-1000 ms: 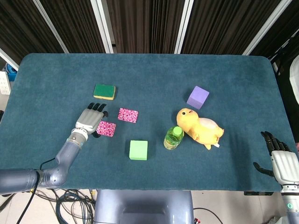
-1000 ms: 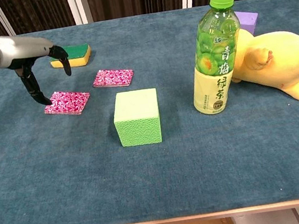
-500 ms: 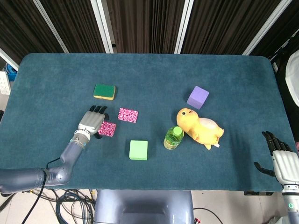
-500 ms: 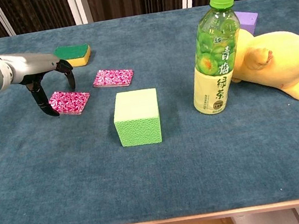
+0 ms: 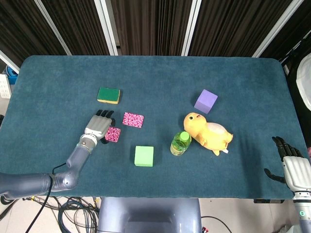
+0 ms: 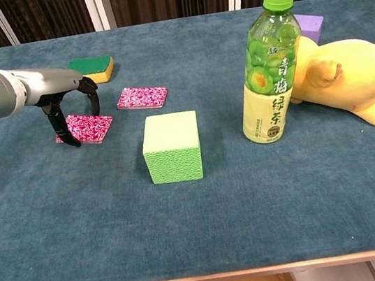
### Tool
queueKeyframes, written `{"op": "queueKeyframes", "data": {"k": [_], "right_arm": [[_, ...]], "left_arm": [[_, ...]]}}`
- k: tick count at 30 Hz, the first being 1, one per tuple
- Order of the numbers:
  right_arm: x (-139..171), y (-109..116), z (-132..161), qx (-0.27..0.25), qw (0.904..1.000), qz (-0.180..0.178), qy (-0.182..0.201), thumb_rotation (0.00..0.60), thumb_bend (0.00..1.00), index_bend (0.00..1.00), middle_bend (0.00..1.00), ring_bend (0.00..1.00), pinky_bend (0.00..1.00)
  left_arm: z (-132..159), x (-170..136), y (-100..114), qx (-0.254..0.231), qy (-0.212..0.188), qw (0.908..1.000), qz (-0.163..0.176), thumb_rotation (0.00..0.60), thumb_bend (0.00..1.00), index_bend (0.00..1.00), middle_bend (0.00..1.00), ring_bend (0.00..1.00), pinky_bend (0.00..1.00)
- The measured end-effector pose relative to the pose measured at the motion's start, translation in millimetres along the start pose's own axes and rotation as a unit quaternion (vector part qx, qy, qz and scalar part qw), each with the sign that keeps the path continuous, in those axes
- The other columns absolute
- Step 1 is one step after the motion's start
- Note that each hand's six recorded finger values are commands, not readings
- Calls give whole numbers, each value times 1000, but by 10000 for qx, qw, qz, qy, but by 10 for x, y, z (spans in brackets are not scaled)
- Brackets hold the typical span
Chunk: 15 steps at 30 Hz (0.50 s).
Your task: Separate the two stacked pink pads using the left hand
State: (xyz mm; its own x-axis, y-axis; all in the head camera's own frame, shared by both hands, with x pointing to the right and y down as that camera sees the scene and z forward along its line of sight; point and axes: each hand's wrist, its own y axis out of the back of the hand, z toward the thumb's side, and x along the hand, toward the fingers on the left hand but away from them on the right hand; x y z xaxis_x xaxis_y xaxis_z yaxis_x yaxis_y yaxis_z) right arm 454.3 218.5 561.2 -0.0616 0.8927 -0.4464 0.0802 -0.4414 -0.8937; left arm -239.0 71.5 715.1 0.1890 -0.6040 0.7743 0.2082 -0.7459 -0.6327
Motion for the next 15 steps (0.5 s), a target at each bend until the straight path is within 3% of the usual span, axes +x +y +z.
{"op": "queueKeyframes", "data": {"k": [15], "right_arm": [[2, 5, -4, -4, 10000, -12, -2, 600, 200, 50, 87, 154, 216]], "left_arm": [[0, 17, -14, 7, 44, 10000, -38, 600, 172, 423, 134, 0, 0]]}}
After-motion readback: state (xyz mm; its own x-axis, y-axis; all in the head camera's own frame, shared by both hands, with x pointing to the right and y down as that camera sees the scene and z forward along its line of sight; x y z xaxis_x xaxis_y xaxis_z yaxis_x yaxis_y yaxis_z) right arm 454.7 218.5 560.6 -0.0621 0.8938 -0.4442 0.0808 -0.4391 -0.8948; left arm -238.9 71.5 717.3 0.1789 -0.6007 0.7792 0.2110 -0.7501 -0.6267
